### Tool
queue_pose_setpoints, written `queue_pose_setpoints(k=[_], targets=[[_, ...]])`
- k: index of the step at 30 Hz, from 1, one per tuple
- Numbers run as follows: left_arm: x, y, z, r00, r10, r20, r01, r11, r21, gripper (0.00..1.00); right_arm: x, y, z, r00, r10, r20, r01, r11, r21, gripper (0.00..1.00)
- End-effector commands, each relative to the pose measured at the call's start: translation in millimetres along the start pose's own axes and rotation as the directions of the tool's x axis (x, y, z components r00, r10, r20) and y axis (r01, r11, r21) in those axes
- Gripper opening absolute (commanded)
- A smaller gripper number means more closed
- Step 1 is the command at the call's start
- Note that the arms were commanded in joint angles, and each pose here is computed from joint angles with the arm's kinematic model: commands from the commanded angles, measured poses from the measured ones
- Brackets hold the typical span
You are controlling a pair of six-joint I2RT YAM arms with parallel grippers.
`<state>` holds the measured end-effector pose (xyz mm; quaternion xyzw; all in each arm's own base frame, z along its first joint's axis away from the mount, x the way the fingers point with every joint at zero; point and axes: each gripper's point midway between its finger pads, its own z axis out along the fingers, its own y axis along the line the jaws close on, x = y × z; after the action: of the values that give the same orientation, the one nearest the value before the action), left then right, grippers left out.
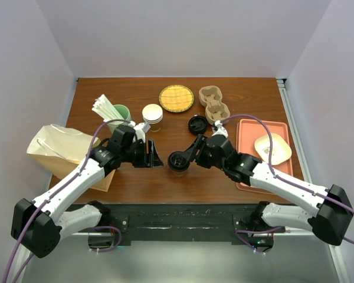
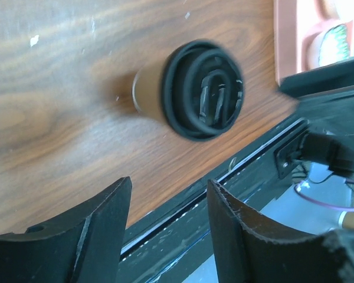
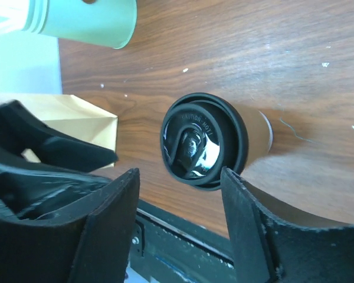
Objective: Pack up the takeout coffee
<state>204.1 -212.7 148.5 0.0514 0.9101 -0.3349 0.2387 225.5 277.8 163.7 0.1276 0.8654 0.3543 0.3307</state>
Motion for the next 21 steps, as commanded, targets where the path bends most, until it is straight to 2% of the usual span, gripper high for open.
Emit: queue_pose_setpoints(k=[1, 6, 9, 11, 15, 21], targets=[[0, -2, 8, 1.0, 0.01, 0.021, -0.011, 0.999, 0.035, 0.58, -8, -15, -16, 0.997, -0.079, -0.026, 0.082, 0.985, 0.15, 0.57], [-20, 10, 21, 0.998, 0.024, 0.051, -0.022, 0.999, -0.038, 0.57, -2, 2, -9, 0.978, -0.174, -0.119, 0.188, 0.975, 0.121, 0.52], [-35, 9, 27, 0.996, 0.031, 0.082, -0.029, 0.999, -0.034, 0.57, -6, 16, -6, 0.962, -0.228, -0.151, 0.245, 0.964, 0.106, 0.39], [-40, 10, 32, 0.995, 0.035, 0.088, -0.033, 0.999, -0.026, 0.57, 2, 23, 4, 0.935, -0.285, -0.211, 0.305, 0.95, 0.066, 0.36], [-50, 5, 41, 0.994, 0.062, 0.092, -0.065, 0.998, 0.023, 0.54, 7, 34, 20, 0.905, -0.327, -0.271, 0.351, 0.935, 0.044, 0.22], [-55, 0, 51, 0.993, 0.078, 0.088, -0.083, 0.995, 0.058, 0.52, 12, 22, 33, 0.897, -0.327, -0.296, 0.366, 0.927, 0.084, 0.16]])
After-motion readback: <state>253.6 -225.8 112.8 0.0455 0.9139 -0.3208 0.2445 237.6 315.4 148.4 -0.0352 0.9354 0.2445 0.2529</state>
